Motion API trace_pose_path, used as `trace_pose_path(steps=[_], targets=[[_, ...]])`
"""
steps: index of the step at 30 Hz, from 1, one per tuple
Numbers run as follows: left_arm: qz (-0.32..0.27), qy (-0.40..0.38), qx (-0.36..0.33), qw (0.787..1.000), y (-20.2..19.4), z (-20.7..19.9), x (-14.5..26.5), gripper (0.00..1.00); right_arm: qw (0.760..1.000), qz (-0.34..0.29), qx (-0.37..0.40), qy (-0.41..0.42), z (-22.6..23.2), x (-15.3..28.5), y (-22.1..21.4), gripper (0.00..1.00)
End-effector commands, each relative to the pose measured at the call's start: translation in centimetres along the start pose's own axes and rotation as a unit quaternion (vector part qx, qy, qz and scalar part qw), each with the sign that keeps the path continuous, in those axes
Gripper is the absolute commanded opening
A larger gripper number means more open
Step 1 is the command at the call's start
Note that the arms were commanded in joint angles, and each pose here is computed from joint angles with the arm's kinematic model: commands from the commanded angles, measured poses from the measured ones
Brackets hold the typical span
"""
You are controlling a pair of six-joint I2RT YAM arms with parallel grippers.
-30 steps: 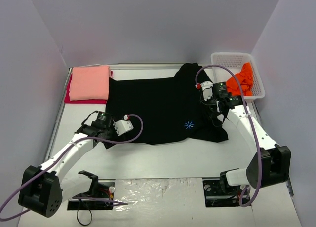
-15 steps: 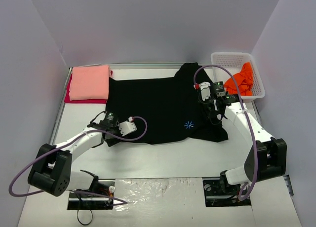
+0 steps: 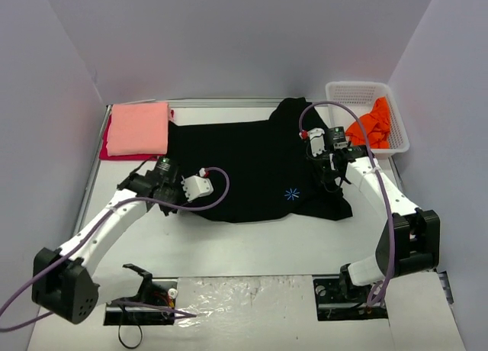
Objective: Fold and stack the t-shirts
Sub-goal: Flatten out the tshirt
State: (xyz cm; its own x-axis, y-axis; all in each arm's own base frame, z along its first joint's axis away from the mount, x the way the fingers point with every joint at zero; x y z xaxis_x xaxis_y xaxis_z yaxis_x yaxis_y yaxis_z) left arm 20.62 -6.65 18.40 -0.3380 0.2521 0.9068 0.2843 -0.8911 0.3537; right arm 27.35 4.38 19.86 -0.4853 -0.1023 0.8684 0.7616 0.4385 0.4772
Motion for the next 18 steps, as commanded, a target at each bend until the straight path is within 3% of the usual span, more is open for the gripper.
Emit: trace_pose_path(steps=[1,5,14,18], targets=[[-0.028,-0.054,-0.018,0.998,0.6,-1.5,4.8,0.02,1.000,0.005,-0.003,-0.002,-0.2,-0.1,-0.2,0.35],[-0.035,-0.038,-0.018,0.998,0.9,-1.2,6.3,0.03,1.000,0.005,-0.002,0.000,-0.1,-0.2,-0.4,0.36],[0.048,-0.024,-0.011,0.998,0.0,0.3,0.8,0.05,1.000,0.005,-0.004,-0.007,-0.1,-0.3,-0.7,0.36],[0.046,-0.034,-0.012,0.998,0.5,0.7,0.3,0.04,1.000,0.011,-0.006,-0.009,-0.2,-0.6,-1.0,0.36]])
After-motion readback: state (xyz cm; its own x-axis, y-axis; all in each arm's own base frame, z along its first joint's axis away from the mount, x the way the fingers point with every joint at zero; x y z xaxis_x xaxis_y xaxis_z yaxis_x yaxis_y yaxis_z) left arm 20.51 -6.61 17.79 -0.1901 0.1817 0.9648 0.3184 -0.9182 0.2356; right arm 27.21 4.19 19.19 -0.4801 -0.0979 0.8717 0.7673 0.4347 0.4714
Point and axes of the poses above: each gripper's point midway between its finger pads, its own x axis back along the fingers, its own z axis along the line the jaws close on, y = z × x, the point moved 10 cm from there along x, back along the fingers, and after that the axes turned 1 degree about -x, right-handed, at the moved point
